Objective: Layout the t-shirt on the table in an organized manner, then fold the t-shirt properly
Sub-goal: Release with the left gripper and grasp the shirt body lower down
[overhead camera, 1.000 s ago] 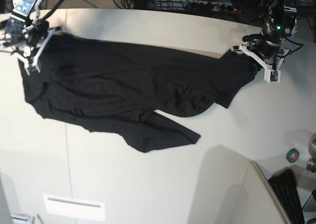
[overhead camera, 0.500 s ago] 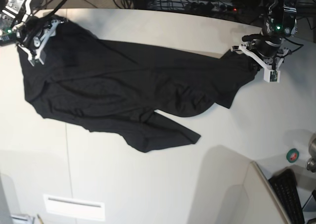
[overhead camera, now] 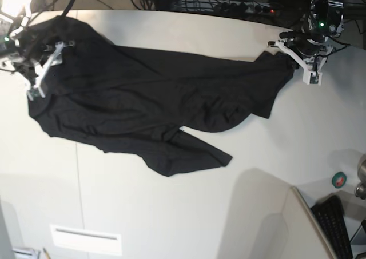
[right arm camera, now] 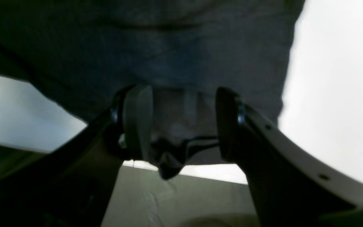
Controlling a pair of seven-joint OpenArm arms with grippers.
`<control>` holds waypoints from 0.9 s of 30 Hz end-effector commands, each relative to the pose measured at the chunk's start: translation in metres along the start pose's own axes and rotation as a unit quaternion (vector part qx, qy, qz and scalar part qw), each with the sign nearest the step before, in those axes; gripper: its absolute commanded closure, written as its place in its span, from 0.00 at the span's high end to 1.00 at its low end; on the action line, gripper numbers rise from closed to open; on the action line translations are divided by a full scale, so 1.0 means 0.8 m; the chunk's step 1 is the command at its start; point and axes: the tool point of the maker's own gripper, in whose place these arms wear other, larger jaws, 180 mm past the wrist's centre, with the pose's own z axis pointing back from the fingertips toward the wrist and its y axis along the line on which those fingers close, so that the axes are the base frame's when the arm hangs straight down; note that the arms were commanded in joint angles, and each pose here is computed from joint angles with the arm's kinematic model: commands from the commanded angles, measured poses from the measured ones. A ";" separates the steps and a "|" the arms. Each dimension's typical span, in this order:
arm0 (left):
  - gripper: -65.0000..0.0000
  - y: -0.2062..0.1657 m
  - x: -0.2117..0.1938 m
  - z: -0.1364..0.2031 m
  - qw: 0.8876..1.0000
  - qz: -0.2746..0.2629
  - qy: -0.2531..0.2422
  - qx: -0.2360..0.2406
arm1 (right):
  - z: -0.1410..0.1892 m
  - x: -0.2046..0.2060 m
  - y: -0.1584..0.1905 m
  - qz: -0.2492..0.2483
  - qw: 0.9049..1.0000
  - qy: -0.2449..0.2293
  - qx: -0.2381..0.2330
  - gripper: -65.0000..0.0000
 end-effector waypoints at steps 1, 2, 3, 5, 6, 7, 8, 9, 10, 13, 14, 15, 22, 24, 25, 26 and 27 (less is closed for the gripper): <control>0.00 0.007 0.010 0.004 1.000 -0.004 -0.007 0.006 | -0.005 0.012 0.000 0.011 1.000 -0.013 0.006 0.48; 0.00 0.008 0.009 0.004 1.000 -0.003 -0.003 0.007 | -0.014 0.014 0.005 0.015 1.000 -0.014 0.017 0.48; 0.09 0.012 0.011 0.005 1.000 0.002 -0.004 0.011 | -0.022 0.013 0.010 0.013 0.999 -0.017 0.027 0.48; 0.31 0.029 0.016 0.011 0.999 0.014 -0.013 0.028 | -0.033 0.012 0.016 0.004 0.999 -0.023 0.040 0.48; 0.40 0.040 0.022 0.015 0.999 0.020 -0.020 0.038 | -0.037 0.010 0.018 0.001 0.999 -0.024 0.045 0.48; 0.47 0.048 0.021 0.019 0.998 0.028 -0.021 0.047 | -0.040 0.009 0.020 -0.001 0.999 -0.025 0.049 0.48; 0.53 0.056 0.023 0.024 0.998 0.033 -0.026 0.056 | -0.042 0.007 0.022 -0.003 0.998 -0.023 0.051 0.48; 0.60 0.067 0.027 0.031 0.997 0.038 -0.034 0.066 | -0.045 0.005 0.023 -0.004 0.998 -0.021 0.055 0.48; 0.66 0.074 0.034 0.038 0.996 0.040 -0.044 0.073 | -0.046 0.002 0.024 -0.006 0.998 -0.019 0.057 0.48; 0.81 0.073 0.062 0.064 0.992 0.040 -0.085 0.079 | -0.048 -0.001 0.025 -0.008 0.998 -0.015 0.059 0.48; 0.84 0.067 0.072 0.070 0.992 0.035 -0.095 0.074 | -0.048 -0.001 0.025 -0.008 0.998 -0.015 0.059 0.48; 0.84 0.062 0.078 0.074 0.993 0.032 -0.093 0.070 | -0.048 -0.001 0.026 -0.007 0.998 -0.015 0.059 0.48; 0.83 0.062 0.143 0.019 0.994 0.087 -0.036 0.050 | -0.048 0.008 0.023 -0.006 0.998 -0.021 0.057 0.48; 0.83 0.043 0.162 -0.013 0.997 0.069 -0.023 0.019 | -0.048 0.008 0.023 -0.006 0.998 -0.021 0.057 0.48; 0.83 0.036 0.167 -0.027 0.998 0.055 -0.014 0.007 | -0.048 0.009 0.023 -0.006 0.998 -0.021 0.057 0.48; 0.83 0.027 0.174 -0.042 0.999 0.036 -0.002 -0.009 | -0.048 0.009 0.023 -0.006 0.998 -0.021 0.057 0.48; 0.83 0.018 0.177 -0.060 0.999 0.022 0.016 -0.023 | -0.048 0.009 0.023 -0.006 0.998 -0.021 0.057 0.48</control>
